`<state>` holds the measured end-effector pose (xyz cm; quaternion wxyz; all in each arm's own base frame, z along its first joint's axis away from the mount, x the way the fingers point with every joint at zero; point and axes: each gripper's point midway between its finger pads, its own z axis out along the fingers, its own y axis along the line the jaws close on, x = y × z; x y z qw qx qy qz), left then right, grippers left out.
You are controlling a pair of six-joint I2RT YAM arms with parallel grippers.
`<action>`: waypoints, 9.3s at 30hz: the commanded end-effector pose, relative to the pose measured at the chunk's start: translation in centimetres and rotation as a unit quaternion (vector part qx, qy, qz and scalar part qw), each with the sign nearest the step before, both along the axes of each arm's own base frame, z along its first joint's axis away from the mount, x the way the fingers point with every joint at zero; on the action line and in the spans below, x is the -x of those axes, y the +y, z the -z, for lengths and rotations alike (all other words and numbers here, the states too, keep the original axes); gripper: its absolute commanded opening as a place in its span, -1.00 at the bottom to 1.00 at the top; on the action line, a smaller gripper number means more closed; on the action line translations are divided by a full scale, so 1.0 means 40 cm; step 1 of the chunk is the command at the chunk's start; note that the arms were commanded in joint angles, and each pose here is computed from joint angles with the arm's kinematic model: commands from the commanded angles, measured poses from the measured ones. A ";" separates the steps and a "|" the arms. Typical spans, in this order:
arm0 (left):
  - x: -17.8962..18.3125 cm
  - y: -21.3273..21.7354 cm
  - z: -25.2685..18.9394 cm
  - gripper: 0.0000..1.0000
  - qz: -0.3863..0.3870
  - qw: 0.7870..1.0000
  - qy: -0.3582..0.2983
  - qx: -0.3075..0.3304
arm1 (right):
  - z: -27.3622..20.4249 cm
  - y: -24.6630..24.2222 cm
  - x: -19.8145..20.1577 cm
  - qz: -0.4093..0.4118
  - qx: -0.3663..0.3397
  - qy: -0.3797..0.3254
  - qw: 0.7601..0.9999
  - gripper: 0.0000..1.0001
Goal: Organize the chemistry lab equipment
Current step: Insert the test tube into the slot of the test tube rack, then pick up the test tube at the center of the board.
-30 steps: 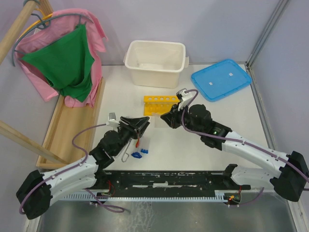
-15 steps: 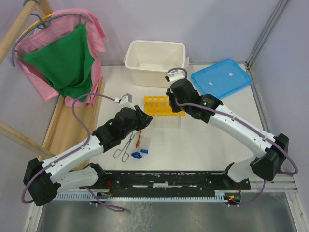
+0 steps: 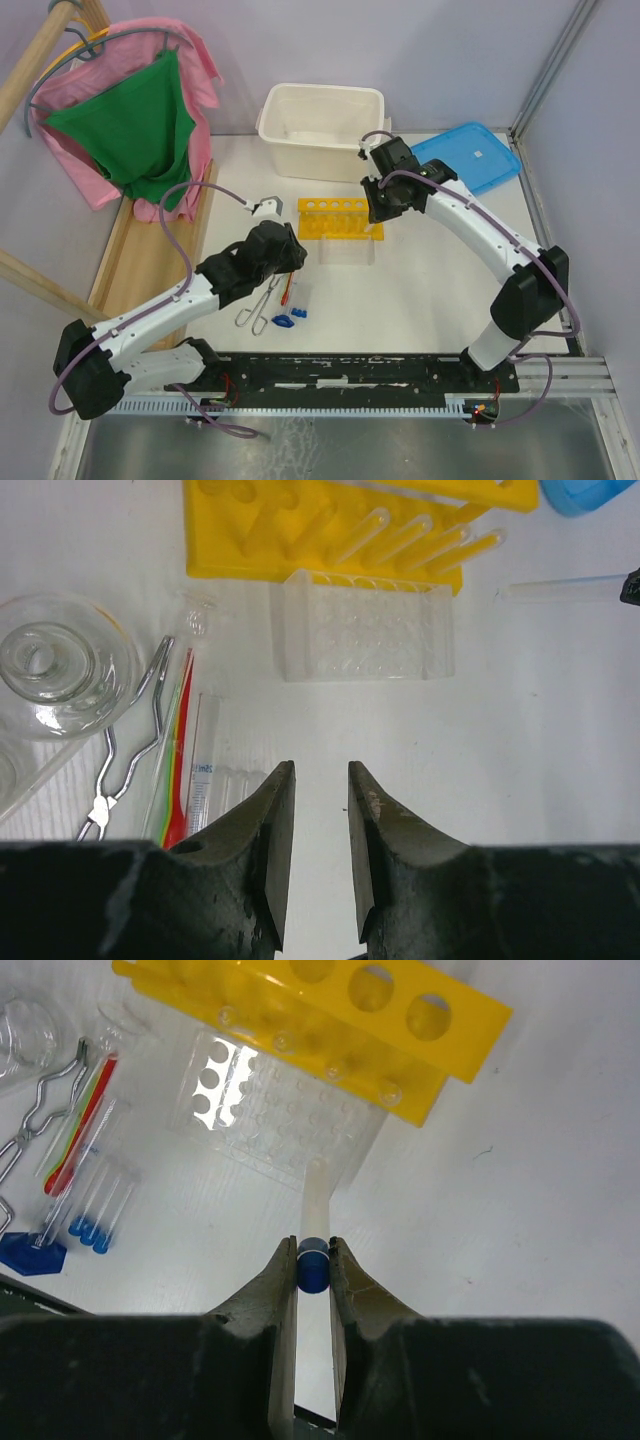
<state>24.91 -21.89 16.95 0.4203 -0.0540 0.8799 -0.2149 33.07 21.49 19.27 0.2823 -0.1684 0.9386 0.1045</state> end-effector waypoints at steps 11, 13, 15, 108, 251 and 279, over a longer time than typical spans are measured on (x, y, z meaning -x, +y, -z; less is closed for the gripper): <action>-0.007 0.014 0.015 -0.31 0.013 0.999 -0.012 -0.037 | 0.091 0.037 -0.003 -0.040 0.015 0.052 0.998 -0.86; -0.005 0.016 0.023 -0.31 0.013 0.999 -0.009 -0.039 | 0.110 0.041 -0.006 -0.041 0.016 0.060 0.997 -0.86; -0.005 0.015 0.025 -0.31 0.013 0.999 -0.009 -0.037 | 0.130 0.044 -0.008 -0.041 0.020 0.067 0.997 -0.86; 0.104 -0.064 0.291 -0.44 0.087 0.967 0.070 -0.228 | 0.136 -0.087 0.257 0.026 -0.049 -0.029 0.998 -0.32; 0.073 -0.110 0.223 -0.30 -0.047 0.999 0.005 -0.022 | 0.249 0.248 0.493 -0.137 -0.273 0.048 0.951 -0.95; 0.035 -0.236 0.239 -0.45 0.054 0.997 -0.052 -0.007 | 0.372 0.267 0.474 -0.096 -0.210 0.072 0.970 -0.97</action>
